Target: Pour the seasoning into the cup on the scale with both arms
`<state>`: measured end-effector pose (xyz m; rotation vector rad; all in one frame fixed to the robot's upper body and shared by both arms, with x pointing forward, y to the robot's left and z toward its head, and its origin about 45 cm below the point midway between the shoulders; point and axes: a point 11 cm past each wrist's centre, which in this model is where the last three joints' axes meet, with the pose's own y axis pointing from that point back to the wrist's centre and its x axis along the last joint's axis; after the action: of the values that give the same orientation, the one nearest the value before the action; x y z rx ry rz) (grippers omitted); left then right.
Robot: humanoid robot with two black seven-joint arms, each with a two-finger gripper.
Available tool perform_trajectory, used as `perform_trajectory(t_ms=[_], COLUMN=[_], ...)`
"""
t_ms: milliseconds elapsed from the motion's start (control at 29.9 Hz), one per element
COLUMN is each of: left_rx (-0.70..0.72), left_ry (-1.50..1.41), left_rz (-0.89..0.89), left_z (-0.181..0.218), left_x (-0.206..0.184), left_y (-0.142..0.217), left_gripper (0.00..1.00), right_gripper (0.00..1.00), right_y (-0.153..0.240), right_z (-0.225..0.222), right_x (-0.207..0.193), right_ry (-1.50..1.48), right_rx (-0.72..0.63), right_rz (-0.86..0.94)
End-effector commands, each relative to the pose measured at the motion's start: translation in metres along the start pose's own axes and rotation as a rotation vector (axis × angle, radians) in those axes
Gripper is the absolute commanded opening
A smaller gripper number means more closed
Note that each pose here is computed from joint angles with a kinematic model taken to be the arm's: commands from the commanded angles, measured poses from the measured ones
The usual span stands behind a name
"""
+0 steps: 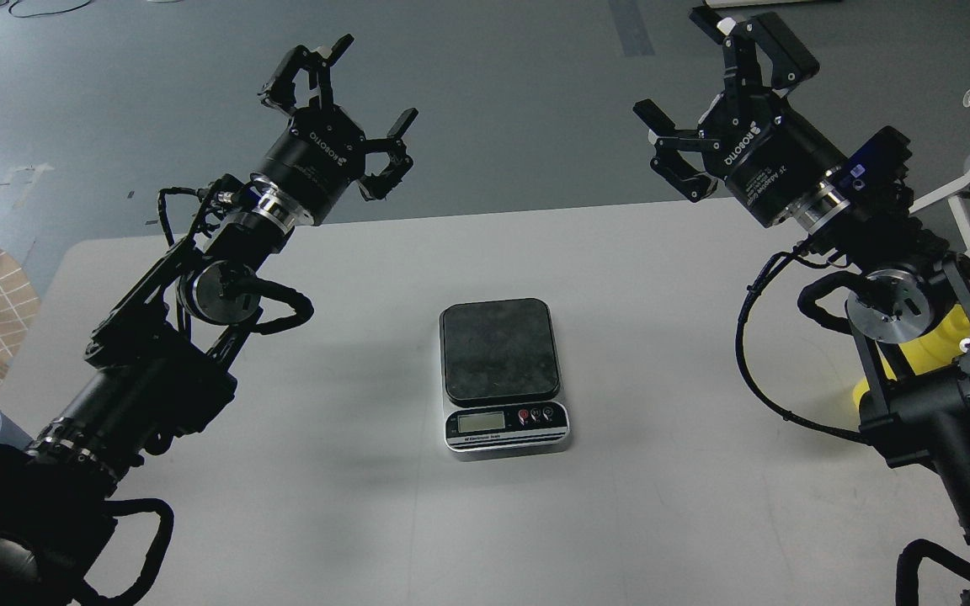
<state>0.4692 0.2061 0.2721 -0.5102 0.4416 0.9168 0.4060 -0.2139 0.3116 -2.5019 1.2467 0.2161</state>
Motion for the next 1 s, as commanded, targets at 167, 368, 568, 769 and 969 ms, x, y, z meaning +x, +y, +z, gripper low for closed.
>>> perform_trajectory(t_ms=[167,368,568,769,969], left_rx=[0.004,0.002,0.001,0.011,-0.007], left_ry=[0.006,0.006,0.004,-0.100,-0.230], left_rz=[0.003,0.003,0.001,-0.022,-0.073], left_z=[-0.004,-0.003,-0.003,-0.003,-0.001], left_x=[0.000,0.000,0.000,-0.003,-0.013], left_y=[0.001,0.001,0.001,-0.001,-0.003], left_gripper=[0.99,0.99,0.99,0.99,0.99], right_gripper=[1.00,1.00,1.00,1.00,1.00], right_y=[0.000,0.001,0.001,0.002,0.003], right_z=[-0.002,-0.001,-0.002,-0.002,-0.001], right_x=[0.000,-0.001,-0.002,0.000,0.001], right_ry=[0.002,0.002,0.006,0.006,0.011], right_rx=[0.003,0.002,0.003,0.004,0.000], right_rz=[-0.002,-0.003,-0.004,0.001,0.003])
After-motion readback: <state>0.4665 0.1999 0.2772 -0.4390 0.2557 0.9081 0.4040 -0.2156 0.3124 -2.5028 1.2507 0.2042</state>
